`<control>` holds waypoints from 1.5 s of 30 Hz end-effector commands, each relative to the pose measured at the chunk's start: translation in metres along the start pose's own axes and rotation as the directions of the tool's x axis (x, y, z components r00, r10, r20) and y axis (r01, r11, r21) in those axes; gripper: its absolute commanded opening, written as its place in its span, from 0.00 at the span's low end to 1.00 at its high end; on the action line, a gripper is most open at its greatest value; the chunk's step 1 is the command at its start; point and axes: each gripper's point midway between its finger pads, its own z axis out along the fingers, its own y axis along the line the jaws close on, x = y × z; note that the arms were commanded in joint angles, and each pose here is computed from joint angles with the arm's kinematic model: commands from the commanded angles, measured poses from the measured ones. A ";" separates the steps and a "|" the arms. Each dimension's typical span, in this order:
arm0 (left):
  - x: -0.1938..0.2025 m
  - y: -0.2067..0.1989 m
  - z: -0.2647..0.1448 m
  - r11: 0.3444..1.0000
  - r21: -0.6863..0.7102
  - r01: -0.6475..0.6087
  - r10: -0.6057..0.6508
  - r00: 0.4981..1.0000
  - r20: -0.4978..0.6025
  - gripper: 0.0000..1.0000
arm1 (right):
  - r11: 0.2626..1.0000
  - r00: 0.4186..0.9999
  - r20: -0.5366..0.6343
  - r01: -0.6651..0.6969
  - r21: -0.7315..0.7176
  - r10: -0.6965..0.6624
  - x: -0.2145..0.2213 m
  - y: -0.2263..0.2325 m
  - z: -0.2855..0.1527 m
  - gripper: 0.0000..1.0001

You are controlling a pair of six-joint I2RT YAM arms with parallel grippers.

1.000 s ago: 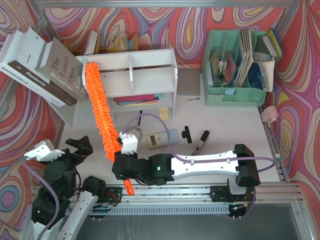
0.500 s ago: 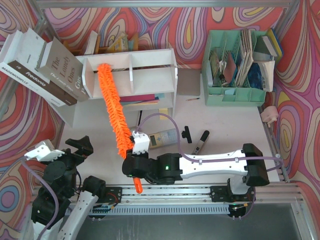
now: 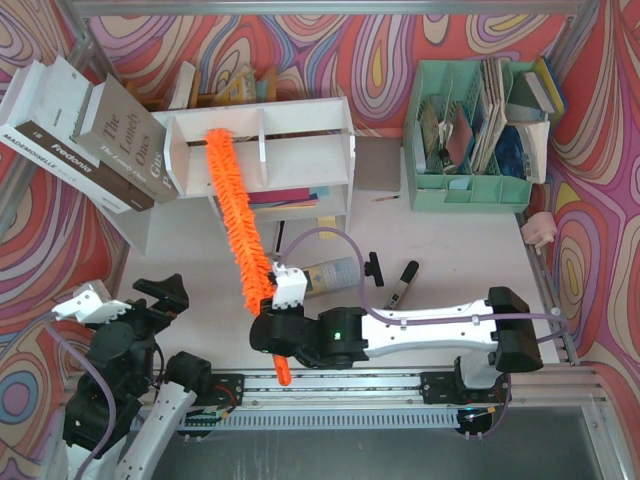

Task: Dust the bookshelf with a duster

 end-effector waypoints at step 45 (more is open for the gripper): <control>0.005 0.004 -0.002 1.000 0.005 0.019 -0.019 1.000 -0.005 0.98 | 0.992 0.984 0.134 -0.126 0.028 0.121 -0.033 -0.011 -0.011 0.00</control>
